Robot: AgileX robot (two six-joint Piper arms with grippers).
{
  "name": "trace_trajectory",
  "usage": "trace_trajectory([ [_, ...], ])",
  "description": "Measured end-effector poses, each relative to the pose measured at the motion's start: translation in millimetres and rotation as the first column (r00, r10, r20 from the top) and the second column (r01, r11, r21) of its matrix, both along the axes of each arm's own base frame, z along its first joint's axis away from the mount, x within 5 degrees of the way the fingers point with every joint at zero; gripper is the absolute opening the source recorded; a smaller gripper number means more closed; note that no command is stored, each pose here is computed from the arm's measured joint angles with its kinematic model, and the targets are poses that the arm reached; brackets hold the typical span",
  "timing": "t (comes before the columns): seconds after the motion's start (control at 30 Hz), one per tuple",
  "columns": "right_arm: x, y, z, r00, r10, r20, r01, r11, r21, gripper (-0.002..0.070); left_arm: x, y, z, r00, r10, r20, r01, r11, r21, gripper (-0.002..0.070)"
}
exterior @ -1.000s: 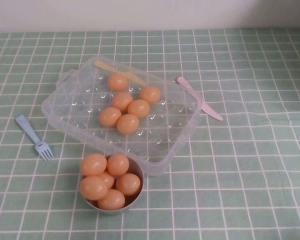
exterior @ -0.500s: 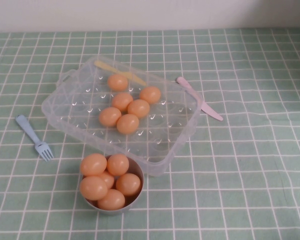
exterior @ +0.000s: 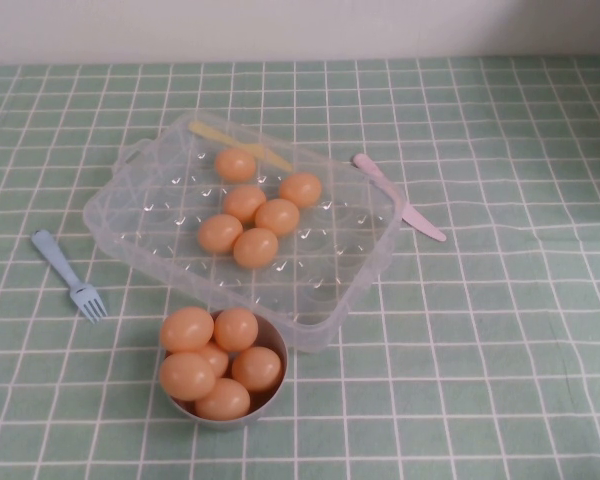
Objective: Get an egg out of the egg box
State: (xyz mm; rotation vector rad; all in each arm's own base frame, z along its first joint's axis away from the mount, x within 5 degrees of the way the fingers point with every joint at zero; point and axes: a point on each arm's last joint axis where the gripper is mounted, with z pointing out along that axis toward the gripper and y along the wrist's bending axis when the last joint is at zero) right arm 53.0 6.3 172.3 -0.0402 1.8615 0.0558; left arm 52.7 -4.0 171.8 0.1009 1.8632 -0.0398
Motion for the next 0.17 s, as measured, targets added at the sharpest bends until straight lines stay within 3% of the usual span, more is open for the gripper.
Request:
trace_trajectory([
  [0.17,0.0,0.0,0.0,1.0,0.0,0.0,0.0,1.0,0.0,-0.0017,0.0,0.0,0.0,1.0,0.0,0.0,0.0,1.0,0.0,-0.0003],
])
